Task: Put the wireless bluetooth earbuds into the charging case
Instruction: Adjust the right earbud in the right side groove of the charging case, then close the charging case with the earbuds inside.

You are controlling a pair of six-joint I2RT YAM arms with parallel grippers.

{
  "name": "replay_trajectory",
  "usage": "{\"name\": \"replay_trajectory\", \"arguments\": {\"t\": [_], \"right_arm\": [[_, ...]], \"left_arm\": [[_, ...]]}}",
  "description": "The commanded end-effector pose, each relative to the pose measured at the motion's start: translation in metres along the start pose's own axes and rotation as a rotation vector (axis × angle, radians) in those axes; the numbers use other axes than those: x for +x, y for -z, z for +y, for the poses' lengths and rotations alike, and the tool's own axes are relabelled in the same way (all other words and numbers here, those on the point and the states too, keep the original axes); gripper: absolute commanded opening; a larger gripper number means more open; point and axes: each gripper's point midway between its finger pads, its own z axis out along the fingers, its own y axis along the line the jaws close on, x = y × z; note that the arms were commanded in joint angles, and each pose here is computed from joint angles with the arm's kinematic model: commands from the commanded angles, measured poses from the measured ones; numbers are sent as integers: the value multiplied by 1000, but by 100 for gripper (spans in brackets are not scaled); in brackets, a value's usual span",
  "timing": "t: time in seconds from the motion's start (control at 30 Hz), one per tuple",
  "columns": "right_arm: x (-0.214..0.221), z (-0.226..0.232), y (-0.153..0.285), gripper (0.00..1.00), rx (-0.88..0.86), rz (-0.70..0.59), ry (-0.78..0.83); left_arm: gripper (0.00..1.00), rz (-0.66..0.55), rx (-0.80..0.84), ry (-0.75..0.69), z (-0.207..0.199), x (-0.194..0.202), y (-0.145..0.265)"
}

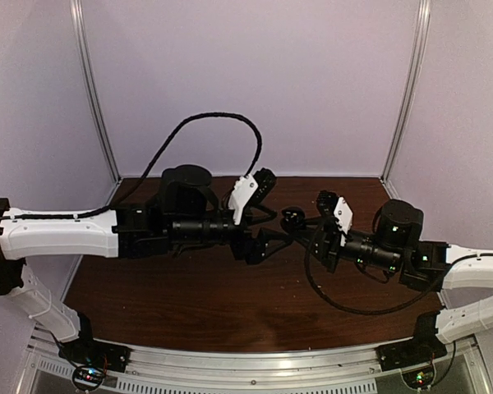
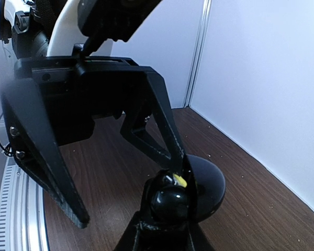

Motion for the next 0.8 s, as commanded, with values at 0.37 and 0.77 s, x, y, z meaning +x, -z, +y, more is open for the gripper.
{"name": "replay_trajectory", "arguments": {"t": [0.37, 0.77], "right_arm": [[-12, 31, 5, 0, -178, -59, -58], [-14, 47, 6, 0, -281, -67, -89]], "left_arm": [[83, -83, 44, -384, -13, -30, 17], [72, -51, 280, -515, -50, -19, 19]]}}
